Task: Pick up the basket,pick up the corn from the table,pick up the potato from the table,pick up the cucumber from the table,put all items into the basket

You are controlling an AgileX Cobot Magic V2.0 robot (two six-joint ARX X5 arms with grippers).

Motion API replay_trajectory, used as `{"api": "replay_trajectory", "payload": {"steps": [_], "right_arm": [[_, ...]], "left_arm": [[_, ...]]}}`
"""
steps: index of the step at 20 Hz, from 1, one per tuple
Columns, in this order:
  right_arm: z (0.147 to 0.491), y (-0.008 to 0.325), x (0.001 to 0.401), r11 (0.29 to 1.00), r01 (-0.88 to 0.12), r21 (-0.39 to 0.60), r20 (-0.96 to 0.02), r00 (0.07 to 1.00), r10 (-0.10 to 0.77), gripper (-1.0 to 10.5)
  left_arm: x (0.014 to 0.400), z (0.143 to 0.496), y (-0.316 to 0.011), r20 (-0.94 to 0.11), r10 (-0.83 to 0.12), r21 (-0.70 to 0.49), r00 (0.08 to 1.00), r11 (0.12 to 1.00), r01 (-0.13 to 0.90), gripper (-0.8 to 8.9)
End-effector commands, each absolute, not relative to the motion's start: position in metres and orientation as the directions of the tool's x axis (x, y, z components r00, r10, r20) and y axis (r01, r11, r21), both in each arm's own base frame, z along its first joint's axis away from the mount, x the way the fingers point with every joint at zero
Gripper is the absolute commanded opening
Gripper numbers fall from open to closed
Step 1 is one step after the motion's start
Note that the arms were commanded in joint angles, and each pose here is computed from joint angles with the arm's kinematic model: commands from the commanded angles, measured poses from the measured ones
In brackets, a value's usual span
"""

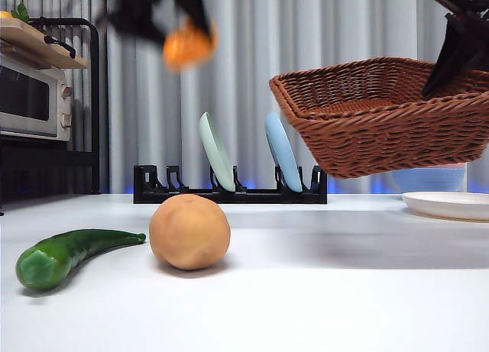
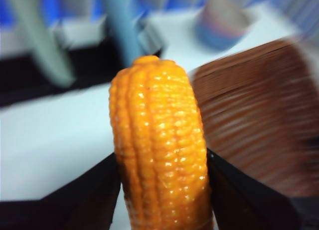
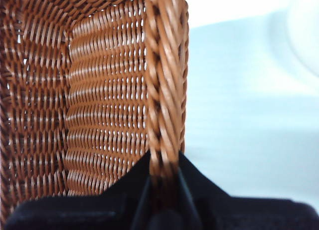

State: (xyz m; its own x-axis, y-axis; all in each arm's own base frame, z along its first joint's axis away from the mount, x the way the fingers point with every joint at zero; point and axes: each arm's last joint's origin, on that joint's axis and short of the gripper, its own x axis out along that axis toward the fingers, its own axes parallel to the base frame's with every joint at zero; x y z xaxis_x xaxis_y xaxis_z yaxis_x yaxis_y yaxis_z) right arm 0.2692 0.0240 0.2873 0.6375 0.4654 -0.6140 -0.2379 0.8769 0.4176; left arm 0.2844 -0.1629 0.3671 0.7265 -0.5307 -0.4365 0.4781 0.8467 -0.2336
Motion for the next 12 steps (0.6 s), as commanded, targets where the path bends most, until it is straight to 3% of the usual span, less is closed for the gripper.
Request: {"api": "replay_trajectory", "payload": {"steps": [1, 3, 6, 10, 11, 12], "right_arm": [[0.288, 0.033, 0.275, 0.859, -0.261, 0.44, -0.598, 0.629, 0.497, -0.1], [0.286, 0.042, 0.275, 0.847, -0.274, 0.457, -0.595, 0.613, 0.519, -0.1], [0.287, 0.054, 0.274, 0.833, -0.311, 0.458, -0.592, 0.592, 0.547, -0.1], [0.287, 0.063, 0.272, 0.822, -0.338, 0.458, -0.592, 0.574, 0.566, -0.1], [0.287, 0.063, 0.271, 0.821, -0.34, 0.459, -0.592, 0.572, 0.568, -0.1], [0.287, 0.063, 0.271, 0.821, -0.338, 0.459, -0.594, 0.57, 0.567, -0.1]], "left_arm": [[0.264, 0.366, -0.188, -0.434, -0.602, -0.233, 0.671, 0.794, 0.562, -0.08], [0.253, 0.361, -0.213, -0.439, -0.631, -0.22, 0.639, 0.766, 0.605, -0.08], [0.247, 0.338, -0.25, -0.483, -0.602, -0.165, 0.636, 0.776, 0.609, -0.08], [0.261, 0.301, -0.271, -0.567, -0.552, -0.133, 0.611, 0.794, 0.594, 0.08], [0.263, 0.294, -0.273, -0.589, -0.541, -0.128, 0.601, 0.796, 0.591, 0.85], [0.264, 0.289, -0.275, -0.609, -0.53, -0.124, 0.591, 0.799, 0.588, 2.67]]}}
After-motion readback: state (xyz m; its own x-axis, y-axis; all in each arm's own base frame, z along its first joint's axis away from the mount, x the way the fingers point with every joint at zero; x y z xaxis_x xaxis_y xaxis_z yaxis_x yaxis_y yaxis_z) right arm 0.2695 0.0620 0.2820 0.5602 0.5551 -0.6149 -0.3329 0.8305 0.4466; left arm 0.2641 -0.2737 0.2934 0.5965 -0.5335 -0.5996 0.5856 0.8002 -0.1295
